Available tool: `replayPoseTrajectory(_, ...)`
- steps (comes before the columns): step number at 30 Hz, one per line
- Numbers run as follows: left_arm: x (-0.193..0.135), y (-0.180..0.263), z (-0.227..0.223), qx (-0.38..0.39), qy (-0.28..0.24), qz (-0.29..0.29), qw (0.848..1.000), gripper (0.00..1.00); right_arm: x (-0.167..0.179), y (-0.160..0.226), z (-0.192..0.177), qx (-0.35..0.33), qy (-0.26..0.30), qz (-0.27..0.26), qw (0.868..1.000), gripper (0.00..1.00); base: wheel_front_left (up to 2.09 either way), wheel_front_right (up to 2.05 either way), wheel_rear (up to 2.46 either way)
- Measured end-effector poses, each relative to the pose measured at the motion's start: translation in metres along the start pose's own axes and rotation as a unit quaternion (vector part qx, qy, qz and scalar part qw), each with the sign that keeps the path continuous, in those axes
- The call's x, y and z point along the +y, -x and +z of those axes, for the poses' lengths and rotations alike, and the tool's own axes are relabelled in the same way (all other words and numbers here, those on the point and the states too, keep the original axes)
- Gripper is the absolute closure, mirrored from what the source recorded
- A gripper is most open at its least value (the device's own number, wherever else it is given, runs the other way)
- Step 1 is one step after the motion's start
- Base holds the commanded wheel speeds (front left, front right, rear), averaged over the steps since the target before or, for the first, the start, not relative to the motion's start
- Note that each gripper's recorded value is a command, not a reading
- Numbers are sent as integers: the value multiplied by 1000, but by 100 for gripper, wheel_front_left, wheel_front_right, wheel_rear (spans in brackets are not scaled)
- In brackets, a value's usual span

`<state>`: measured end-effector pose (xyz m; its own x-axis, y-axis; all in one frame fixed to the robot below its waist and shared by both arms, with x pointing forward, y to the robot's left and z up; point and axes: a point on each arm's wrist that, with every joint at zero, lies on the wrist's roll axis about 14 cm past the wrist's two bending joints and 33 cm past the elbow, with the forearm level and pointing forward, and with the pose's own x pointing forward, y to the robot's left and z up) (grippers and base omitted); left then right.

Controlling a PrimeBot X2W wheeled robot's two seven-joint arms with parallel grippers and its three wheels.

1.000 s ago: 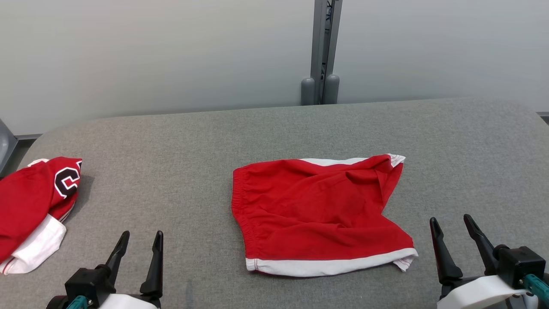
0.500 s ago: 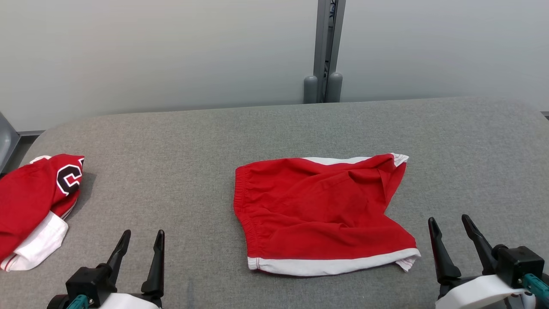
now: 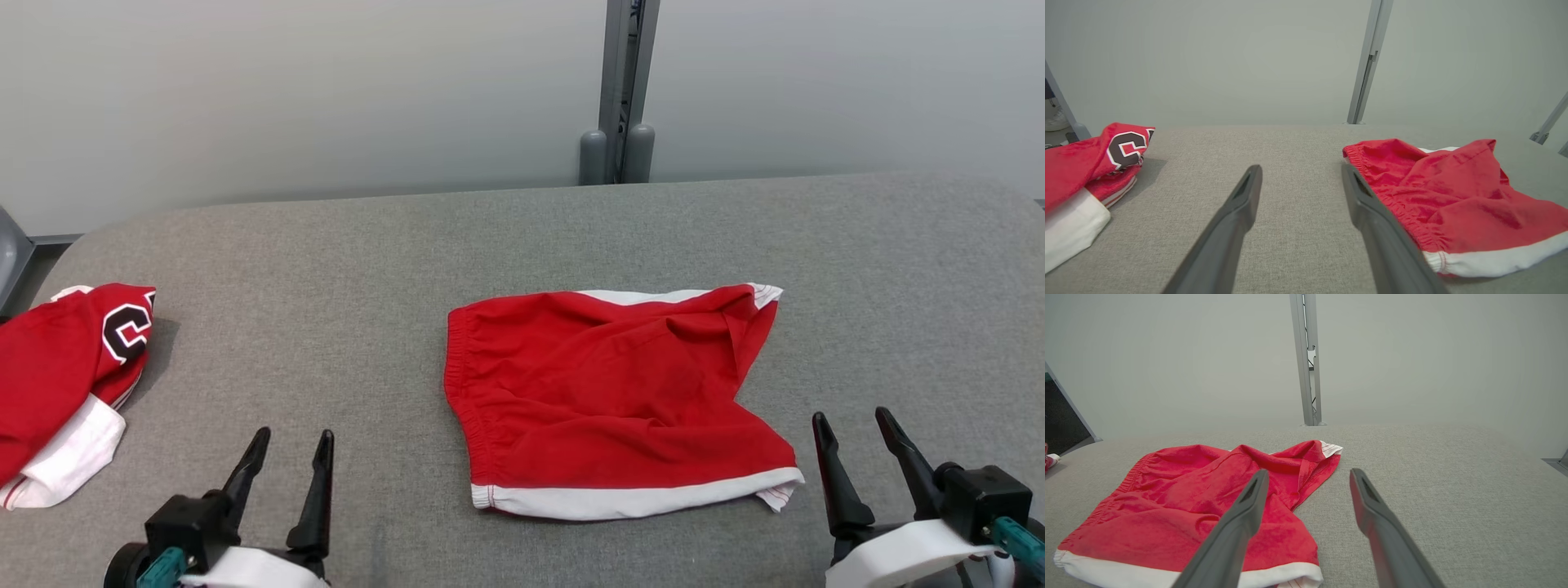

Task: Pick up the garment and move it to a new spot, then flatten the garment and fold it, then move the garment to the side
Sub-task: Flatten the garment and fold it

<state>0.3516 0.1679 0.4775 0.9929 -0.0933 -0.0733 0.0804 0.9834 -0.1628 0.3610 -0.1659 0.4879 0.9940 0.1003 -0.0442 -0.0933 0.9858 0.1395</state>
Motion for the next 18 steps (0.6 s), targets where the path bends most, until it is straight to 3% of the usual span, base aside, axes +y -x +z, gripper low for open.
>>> replayPoseTrajectory(8,-58,-20,-24,55,20,-101,993,0,-4,-12,-8,13,0,-5,1000,0,0,0,0)
replayPoseTrajectory(13,-94,-16,-68,144,41,-161,976,0,-14,-12,-18,26,-2,-19,999,0,0,0,0)
replayPoseTrajectory(18,-108,-9,-101,217,44,-187,957,0,-26,-8,-26,36,-5,-39,999,0,0,0,0)
